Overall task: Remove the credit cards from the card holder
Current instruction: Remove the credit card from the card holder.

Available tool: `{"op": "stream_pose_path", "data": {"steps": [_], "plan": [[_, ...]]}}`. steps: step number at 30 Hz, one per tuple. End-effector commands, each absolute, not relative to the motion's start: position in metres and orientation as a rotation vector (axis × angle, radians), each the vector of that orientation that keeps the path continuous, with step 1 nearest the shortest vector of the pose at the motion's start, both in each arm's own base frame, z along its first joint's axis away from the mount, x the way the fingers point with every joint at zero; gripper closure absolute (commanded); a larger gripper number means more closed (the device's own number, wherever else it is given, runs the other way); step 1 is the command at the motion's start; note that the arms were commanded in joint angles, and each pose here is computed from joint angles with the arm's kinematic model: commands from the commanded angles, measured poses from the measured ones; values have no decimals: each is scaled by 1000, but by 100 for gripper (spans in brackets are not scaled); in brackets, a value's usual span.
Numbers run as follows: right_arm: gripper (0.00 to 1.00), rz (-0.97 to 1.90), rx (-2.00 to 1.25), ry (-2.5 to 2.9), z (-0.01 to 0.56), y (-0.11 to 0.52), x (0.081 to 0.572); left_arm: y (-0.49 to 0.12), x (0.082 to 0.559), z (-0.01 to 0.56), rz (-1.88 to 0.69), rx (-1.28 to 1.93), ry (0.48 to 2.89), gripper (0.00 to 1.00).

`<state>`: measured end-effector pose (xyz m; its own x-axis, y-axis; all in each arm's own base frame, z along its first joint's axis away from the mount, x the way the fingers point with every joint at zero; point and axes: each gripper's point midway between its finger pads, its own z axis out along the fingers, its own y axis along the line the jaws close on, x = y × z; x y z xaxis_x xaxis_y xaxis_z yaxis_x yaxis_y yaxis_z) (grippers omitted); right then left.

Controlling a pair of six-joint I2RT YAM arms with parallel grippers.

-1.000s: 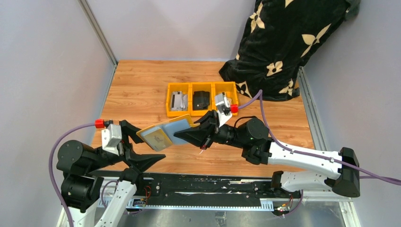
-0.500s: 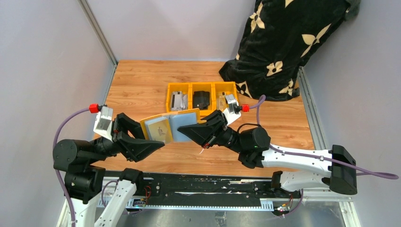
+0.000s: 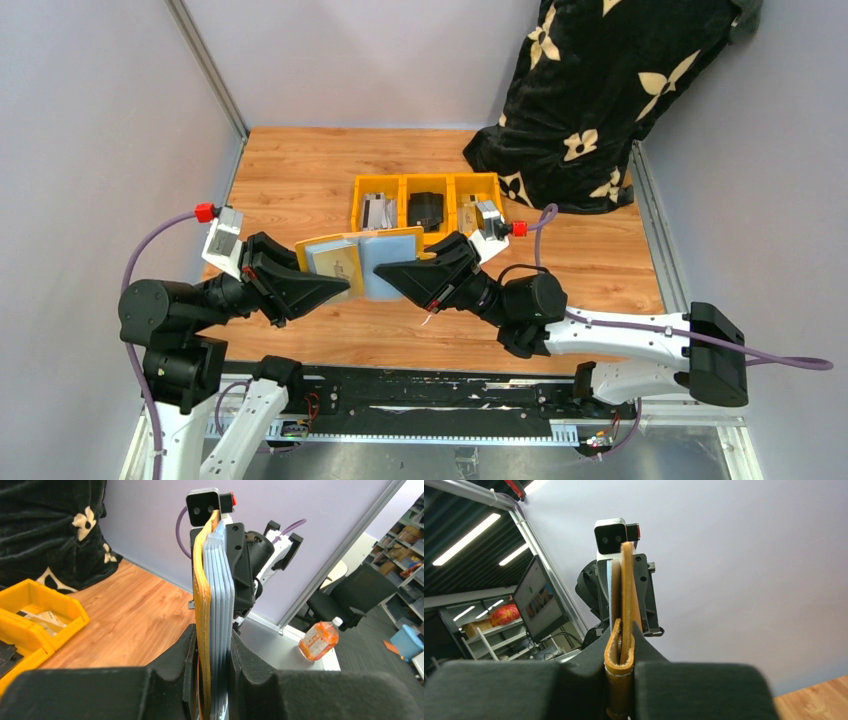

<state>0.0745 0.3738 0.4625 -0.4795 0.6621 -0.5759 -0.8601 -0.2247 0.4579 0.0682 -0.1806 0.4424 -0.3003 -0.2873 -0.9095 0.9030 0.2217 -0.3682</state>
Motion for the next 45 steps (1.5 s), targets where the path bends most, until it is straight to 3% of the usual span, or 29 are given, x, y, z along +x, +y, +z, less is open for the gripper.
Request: {"op": "stream_pose_path", "data": {"steps": [1,4,7,16,22,25,28,32,37,40,45], "plan": [[69,1883,-333,980,454,376,84,-183,64,433,-1347,743,1417,100],[58,1824,-450,1072,440,375,91,-179,65,424,-1229,800,1440,100],[55,1728,-556,1154,428,371,96,-175,64,415,-1175,840,1482,100],[73,1741,-887,1202,426,371,73,-174,69,391,-1193,854,1624,100],[91,1779,-1003,1254,417,377,62,-173,73,390,-1169,840,1631,100],[92,1774,-1046,1280,411,376,59,-173,74,387,-1164,840,1633,100],[80,1735,-1084,1314,405,375,59,-171,74,386,-1144,848,1632,100],[76,1708,-1118,1337,401,374,59,-170,74,385,-1132,852,1638,100],[99,1726,-1149,1338,400,373,54,-170,73,385,-1129,852,1638,100],[100,1761,-1150,1308,405,373,50,-170,73,384,-1133,849,1644,100],[100,1806,-1039,1188,425,370,52,-175,69,370,-1235,848,1694,64]]}}
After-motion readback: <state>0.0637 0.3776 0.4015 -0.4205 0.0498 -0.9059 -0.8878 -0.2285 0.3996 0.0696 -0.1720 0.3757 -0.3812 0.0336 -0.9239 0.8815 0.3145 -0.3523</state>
